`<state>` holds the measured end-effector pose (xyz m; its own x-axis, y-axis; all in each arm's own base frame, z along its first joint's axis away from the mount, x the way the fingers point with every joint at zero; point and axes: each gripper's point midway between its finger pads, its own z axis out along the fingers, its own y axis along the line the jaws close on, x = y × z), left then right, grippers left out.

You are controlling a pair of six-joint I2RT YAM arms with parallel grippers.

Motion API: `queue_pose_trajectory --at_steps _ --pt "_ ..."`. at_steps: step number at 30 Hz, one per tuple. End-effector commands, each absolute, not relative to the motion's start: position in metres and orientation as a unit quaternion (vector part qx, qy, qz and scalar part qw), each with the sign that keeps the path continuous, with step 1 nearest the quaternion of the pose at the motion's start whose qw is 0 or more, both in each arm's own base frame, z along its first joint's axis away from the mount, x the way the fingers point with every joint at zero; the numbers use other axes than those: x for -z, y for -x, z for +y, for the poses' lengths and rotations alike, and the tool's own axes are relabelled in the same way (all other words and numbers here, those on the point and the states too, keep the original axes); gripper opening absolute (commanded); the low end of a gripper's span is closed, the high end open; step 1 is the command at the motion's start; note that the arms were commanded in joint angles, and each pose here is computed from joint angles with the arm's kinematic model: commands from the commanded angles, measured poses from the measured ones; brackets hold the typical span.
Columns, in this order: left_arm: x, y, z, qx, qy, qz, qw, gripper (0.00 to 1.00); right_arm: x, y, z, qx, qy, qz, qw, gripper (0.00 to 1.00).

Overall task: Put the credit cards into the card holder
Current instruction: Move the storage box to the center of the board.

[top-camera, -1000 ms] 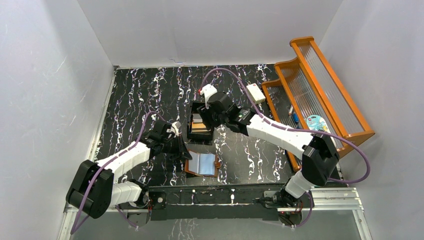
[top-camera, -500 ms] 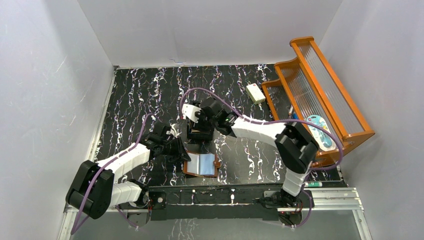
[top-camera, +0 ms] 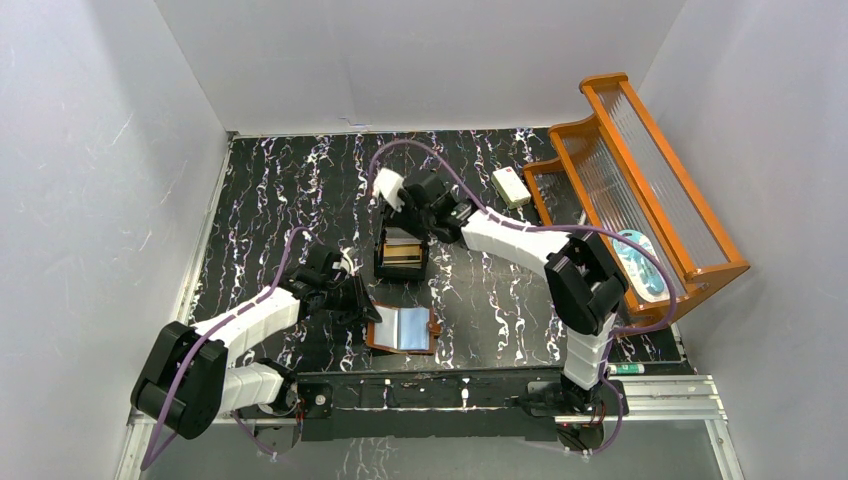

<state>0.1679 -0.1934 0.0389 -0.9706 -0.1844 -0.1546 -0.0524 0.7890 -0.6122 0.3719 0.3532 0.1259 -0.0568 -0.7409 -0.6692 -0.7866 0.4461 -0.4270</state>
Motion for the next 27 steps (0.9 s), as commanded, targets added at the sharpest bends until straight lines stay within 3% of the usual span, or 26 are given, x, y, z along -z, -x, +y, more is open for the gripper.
queue_pose_trajectory --at_steps 1,5,18,27 --pt "-0.044 -0.169 -0.195 0.323 0.054 0.938 0.112 0.12 -0.158 -0.382 0.344 -0.032 0.347 0.820 0.453 0.58" --pt "-0.045 -0.170 -0.195 0.324 0.050 0.938 0.114 0.11 -0.151 -0.377 0.325 -0.025 0.194 0.886 0.420 0.55" --pt "-0.045 -0.169 -0.195 0.328 0.046 0.936 0.117 0.11 -0.095 -0.362 0.304 0.005 0.015 0.935 0.356 0.54" --pt "-0.047 -0.172 -0.201 0.340 0.045 0.932 0.113 0.11 -0.080 -0.340 0.279 0.043 -0.060 0.947 0.314 0.32"
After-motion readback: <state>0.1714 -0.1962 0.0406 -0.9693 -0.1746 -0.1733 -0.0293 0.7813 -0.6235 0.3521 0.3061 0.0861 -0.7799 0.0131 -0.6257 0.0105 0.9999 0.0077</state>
